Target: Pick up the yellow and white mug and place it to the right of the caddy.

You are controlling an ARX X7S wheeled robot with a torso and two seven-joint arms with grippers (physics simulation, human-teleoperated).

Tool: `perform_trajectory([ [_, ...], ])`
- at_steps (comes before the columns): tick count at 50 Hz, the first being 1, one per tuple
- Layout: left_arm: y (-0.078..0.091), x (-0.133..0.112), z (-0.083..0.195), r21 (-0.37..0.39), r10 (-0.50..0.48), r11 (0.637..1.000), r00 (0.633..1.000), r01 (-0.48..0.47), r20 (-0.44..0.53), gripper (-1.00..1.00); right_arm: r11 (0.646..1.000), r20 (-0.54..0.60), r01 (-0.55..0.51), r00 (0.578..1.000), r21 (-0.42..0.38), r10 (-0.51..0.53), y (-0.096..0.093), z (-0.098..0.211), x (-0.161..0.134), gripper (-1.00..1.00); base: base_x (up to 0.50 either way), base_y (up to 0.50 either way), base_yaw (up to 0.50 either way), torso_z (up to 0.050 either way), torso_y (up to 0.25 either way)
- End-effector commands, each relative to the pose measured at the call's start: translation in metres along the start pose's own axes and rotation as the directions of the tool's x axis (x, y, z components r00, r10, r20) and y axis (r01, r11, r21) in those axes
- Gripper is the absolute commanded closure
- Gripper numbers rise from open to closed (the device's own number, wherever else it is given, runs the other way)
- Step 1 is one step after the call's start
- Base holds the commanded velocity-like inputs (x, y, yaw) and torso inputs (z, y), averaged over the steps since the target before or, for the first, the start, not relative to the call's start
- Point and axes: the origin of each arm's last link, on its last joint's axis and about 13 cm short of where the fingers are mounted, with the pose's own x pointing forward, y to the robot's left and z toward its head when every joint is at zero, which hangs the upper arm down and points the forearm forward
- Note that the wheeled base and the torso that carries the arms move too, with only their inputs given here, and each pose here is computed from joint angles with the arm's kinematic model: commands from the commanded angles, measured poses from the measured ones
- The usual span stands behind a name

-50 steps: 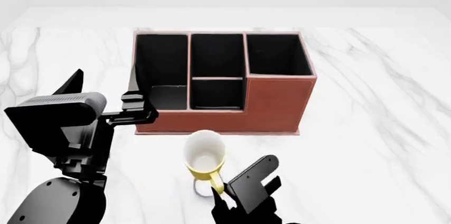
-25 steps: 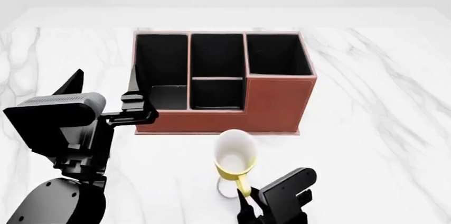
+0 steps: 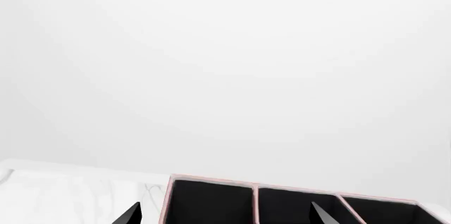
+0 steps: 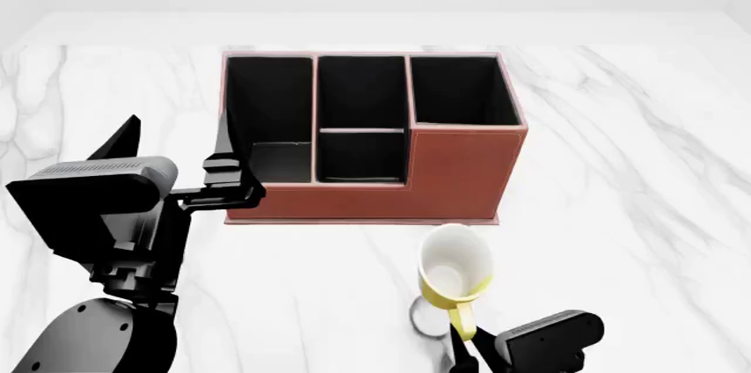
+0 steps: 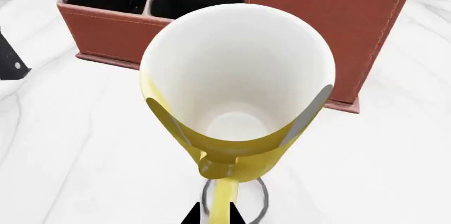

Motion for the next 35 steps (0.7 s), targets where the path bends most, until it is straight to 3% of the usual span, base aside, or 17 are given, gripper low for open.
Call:
perform_trajectory([
  [1,0.000,-0.001,0.000,0.001,-0.002,1.000,1.000,0.002,0.000,-1.00,0.997,0.023,0.071,0.997,0.021,-0.071,-0.012,-0.004,-0.010,1.00,0.00,0.00,0.00,0.000,0.010],
  [35,-0.001,-0.001,0.000,0.003,-0.005,1.000,1.000,0.005,-0.002,-1.00,0.967,0.028,0.238,0.970,0.088,-0.241,-0.050,0.003,-0.027,1.00,0.00,0.00,0.00,0.000,0.000],
])
